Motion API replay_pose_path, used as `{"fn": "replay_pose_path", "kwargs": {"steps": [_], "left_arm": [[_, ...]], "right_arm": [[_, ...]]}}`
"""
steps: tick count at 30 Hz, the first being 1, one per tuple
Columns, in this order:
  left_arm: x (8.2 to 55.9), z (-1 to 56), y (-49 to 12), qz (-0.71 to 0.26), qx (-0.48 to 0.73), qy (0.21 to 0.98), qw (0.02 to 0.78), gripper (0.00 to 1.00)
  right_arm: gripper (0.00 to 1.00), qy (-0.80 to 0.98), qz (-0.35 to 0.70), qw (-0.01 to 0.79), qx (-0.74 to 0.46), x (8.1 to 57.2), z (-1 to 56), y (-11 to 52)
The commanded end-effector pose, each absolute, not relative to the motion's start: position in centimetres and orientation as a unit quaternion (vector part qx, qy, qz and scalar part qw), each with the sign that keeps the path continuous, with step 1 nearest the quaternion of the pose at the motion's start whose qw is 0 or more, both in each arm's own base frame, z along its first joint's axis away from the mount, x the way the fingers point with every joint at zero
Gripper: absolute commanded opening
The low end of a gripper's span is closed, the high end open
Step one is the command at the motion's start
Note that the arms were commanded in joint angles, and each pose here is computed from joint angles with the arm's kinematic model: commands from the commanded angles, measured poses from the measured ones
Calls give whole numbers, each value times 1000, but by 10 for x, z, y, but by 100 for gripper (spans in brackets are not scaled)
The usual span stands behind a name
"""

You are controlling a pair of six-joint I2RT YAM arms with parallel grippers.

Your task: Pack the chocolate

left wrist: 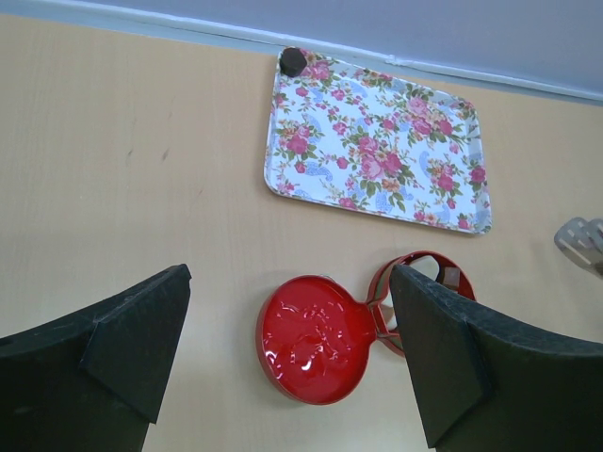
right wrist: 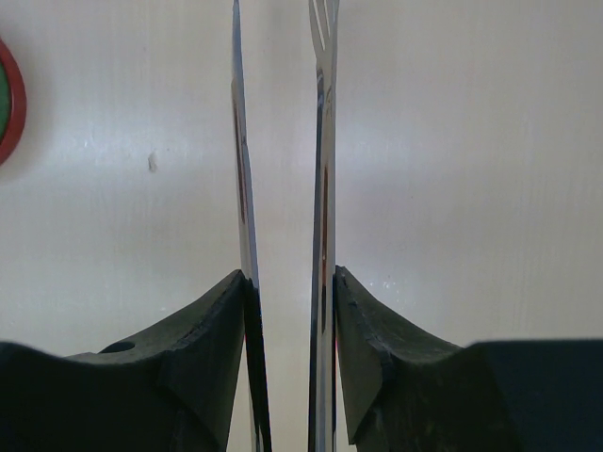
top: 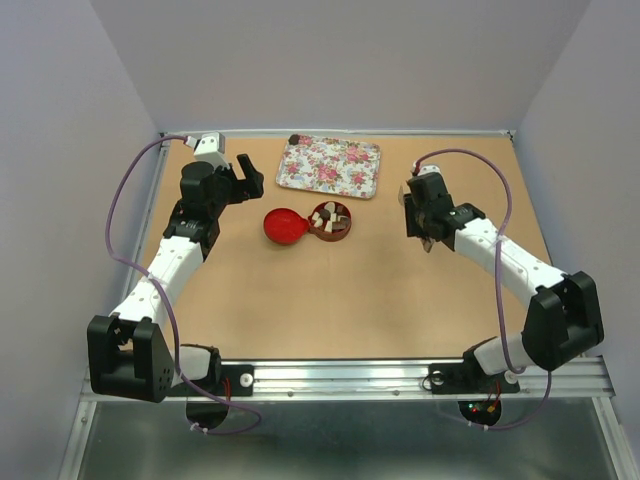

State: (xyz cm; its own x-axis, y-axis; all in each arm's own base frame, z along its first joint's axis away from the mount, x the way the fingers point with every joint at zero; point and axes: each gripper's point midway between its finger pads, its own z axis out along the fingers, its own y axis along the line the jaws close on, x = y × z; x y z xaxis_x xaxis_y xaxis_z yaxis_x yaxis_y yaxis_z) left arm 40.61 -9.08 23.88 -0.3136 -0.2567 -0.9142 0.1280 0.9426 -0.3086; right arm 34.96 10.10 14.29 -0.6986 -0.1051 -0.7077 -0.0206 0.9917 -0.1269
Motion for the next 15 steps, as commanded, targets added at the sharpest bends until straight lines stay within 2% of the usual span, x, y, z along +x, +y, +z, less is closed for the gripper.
{"fn": "replay_pose_path", "kwargs": {"steps": [1,15], "left_arm": [[409,282,-92,-177,-34,759,626,99],[409,283,-92,-176,-34,757,629,99]], "right_arm": [[45,920,-32,390,-18,357,131,104],[45,951,-28,307,-7,344,59,103]]}}
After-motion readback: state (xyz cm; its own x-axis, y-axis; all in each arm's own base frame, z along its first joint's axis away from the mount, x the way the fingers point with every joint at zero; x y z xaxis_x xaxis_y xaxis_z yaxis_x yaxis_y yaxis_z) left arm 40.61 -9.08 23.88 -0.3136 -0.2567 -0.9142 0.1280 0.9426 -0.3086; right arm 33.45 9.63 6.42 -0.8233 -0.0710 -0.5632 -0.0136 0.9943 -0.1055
